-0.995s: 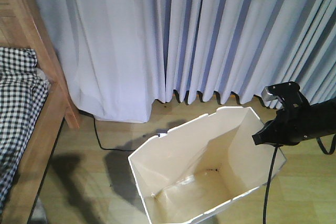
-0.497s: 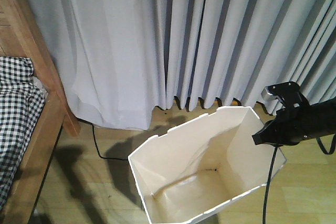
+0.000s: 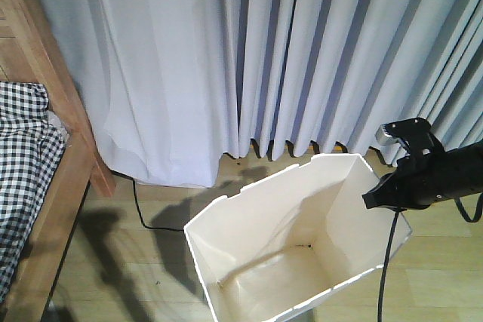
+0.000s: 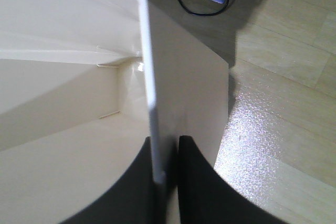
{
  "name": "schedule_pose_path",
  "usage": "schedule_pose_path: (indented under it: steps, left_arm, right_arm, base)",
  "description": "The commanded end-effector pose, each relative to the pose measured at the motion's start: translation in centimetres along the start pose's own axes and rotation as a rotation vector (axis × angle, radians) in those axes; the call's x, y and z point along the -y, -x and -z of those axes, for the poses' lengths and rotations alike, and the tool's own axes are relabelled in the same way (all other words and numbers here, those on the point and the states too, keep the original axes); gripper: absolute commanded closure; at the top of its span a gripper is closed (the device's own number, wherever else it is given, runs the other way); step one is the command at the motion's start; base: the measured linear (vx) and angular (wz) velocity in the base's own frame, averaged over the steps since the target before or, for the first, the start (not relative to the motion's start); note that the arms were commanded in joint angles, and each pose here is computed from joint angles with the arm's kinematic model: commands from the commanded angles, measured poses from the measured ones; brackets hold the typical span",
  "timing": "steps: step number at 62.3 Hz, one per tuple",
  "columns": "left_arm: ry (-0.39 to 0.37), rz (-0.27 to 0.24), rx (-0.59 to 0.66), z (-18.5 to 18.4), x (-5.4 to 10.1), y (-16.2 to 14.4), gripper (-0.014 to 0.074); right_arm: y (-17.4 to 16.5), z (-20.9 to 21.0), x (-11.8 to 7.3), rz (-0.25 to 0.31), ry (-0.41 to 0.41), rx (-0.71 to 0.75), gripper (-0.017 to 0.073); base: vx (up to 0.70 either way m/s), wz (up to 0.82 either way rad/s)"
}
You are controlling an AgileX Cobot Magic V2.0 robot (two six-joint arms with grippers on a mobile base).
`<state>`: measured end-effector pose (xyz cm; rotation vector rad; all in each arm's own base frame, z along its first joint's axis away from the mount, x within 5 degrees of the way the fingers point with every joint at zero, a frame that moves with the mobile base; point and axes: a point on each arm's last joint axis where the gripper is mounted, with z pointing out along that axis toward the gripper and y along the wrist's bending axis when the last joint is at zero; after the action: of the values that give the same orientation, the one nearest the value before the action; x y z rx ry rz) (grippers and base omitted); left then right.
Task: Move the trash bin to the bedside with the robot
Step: 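Drive toward the bed foot by the curtains carrying the bin, then lower the bin to the floor beside the bed with the right gripper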
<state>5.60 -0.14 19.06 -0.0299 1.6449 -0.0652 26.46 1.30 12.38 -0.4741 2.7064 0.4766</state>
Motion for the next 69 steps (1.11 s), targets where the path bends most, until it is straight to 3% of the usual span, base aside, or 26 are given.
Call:
schedule_pose_path:
  steps: [1, 26, 32, 41, 47, 58, 69]
  left_arm:
    - [-0.011, 0.012, 0.06, -0.1, 0.0, -0.2, 0.0599]
    - [-0.011, 0.012, 0.06, -0.1, 0.0, -0.2, 0.0599]
    - [-0.011, 0.012, 0.06, -0.1, 0.0, -0.2, 0.0599]
    - [-0.011, 0.012, 0.06, -0.1, 0.0, -0.2, 0.0599]
    - [-0.011, 0.012, 0.06, -0.1, 0.0, -0.2, 0.0599]
    - [-0.011, 0.012, 0.06, -0.1, 0.0, -0.2, 0.0599]
    - [-0.011, 0.012, 0.06, -0.1, 0.0, -0.2, 0.0599]
  right_arm:
    - [1.6, 1.5, -1.0, -0.075, 0.078, 0.086, 0.0565]
    - [1.7, 1.5, -1.0, -0.098, 0.078, 0.102, 0.0565]
    - [2.2, 1.4, -0.6, -0.179, 0.054, 0.14, 0.0565]
    - [3.5, 0.7, 2.1, -0.355, -0.003, 0.204, 0.0565]
    - [4.0, 0.1, 4.0, -0.427, -0.005, 0.212, 0.0565]
    - [3.8, -2.2, 7.2, -0.48, -0.015, 0.167, 0.0565]
    - [4.1, -5.6, 9.5, -0.447, -0.011, 0.114, 0.0565]
  base:
    - [0.0, 0.0]
    - [0.0, 0.0]
    - [0.0, 0.0]
    - [0.0, 0.0]
    - [0.0, 0.0]
    - [0.0, 0.0]
    - [0.0, 0.0]
